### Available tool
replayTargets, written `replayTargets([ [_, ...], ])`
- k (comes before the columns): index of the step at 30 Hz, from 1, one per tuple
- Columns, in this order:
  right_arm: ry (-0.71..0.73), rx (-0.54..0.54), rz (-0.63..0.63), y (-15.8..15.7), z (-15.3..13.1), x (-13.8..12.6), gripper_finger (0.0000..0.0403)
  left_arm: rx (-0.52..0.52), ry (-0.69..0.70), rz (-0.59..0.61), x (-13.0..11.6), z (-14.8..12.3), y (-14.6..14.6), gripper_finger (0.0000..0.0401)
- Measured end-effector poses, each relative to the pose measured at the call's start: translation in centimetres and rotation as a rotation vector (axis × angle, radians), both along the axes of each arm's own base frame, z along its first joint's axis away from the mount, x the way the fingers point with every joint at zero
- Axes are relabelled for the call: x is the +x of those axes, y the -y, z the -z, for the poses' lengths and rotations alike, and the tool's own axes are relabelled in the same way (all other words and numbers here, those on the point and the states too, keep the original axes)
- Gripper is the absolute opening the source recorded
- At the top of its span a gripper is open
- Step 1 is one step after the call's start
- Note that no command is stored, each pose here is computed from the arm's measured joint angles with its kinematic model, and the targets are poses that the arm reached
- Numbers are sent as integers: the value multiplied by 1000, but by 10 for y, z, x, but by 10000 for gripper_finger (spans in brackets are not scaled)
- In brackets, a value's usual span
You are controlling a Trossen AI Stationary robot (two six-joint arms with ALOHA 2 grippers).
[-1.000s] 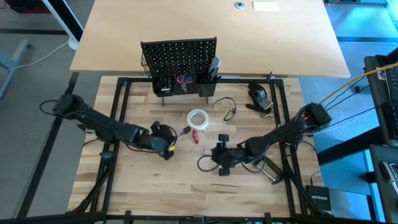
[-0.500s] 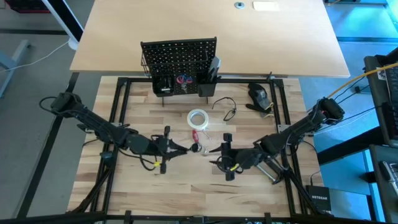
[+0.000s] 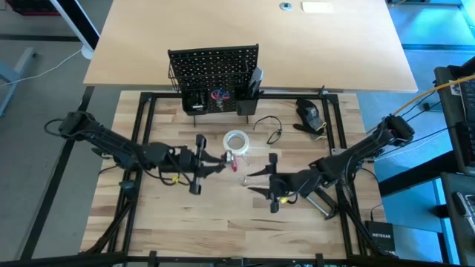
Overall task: Hang tools onto peg board
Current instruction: Put the silver ratchet wrench into the left black bin on the peg board
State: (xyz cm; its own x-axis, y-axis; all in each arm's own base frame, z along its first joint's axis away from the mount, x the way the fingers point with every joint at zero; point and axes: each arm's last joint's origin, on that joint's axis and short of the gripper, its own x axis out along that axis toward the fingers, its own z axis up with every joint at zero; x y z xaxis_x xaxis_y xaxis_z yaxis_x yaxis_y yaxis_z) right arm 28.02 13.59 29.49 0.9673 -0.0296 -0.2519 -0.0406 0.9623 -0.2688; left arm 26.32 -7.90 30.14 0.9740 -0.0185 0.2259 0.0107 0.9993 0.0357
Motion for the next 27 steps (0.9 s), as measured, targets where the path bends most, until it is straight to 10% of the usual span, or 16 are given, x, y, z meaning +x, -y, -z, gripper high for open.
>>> replayTargets([
  [14, 350, 24, 265, 12, -41, 1, 182, -16, -7, 40, -4, -2, 5, 34],
  [27, 539, 244, -54, 39, -28, 44, 182, -8, -9, 38, -3, -1, 5, 34],
])
